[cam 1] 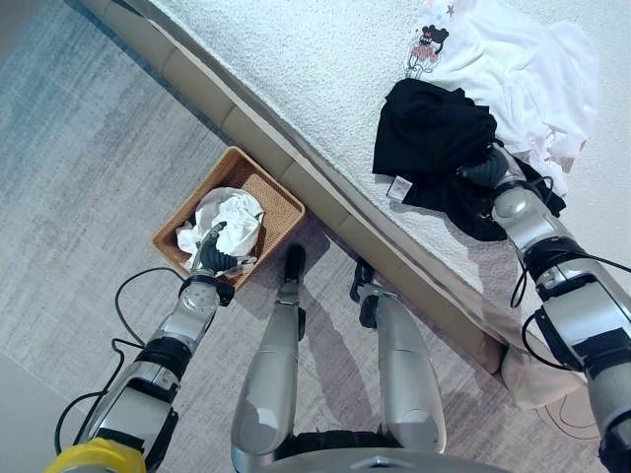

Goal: Pick up clothes into the bucket

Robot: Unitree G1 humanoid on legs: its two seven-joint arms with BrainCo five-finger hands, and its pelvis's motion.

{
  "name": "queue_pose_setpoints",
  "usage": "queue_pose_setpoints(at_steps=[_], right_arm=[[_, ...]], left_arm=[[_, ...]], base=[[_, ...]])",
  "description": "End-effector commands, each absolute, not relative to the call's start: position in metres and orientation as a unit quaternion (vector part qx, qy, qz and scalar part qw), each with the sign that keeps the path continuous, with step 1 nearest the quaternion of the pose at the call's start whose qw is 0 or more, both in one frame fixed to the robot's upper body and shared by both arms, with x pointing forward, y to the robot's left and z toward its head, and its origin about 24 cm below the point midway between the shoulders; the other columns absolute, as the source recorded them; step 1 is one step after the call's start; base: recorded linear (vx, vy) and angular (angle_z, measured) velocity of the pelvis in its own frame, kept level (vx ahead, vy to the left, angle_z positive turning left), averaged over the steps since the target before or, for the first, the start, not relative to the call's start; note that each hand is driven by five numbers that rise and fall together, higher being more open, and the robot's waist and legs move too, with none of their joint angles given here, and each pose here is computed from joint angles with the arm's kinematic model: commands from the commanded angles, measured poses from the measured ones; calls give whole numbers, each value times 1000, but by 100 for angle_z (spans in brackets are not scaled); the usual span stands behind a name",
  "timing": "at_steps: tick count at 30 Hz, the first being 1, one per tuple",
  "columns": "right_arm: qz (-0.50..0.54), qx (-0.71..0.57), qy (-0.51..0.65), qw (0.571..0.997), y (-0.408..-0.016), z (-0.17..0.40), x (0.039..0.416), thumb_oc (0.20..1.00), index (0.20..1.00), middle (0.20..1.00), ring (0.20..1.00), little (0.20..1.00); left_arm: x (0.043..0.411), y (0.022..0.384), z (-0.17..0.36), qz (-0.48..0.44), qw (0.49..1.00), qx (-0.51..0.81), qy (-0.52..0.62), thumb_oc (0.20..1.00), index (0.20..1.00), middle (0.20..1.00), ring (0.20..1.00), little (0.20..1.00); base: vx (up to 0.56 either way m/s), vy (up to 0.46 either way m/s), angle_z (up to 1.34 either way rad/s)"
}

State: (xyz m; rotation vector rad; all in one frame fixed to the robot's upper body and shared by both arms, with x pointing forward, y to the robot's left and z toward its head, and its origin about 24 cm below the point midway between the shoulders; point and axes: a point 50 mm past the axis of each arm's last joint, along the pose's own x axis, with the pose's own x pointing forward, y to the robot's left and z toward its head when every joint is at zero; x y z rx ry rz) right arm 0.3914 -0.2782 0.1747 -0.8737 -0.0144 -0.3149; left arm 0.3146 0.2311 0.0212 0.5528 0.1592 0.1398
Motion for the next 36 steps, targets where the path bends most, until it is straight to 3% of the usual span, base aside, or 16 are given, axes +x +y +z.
queue_pose_setpoints(at_steps=[1,9,21,36], right_arm=[[-237,-415,-104,873,-308,230,377,200,200,200,200,200],[-237,-391,-228,860,-306,270,350,200,200,200,200,200],[-96,-414,-326,845,-256,287,326,200,200,200,200,200],[148,-286,-382,866,-175,295,308,200,200,200,200,200]], left_arm=[[309,229,30,76,964,251,34,1000,1000,1000,1000,1000],[315,219,80,32,960,266,-77,1000,1000,1000,1000,1000],[321,180,155,-58,941,241,-230,1000,1000,1000,1000,1000],[334,105,175,-207,917,229,-253,1000,1000,1000,1000,1000]], base=[[0,0,0],[25,-6,-3],[54,-4,-15],[54,13,-7]])
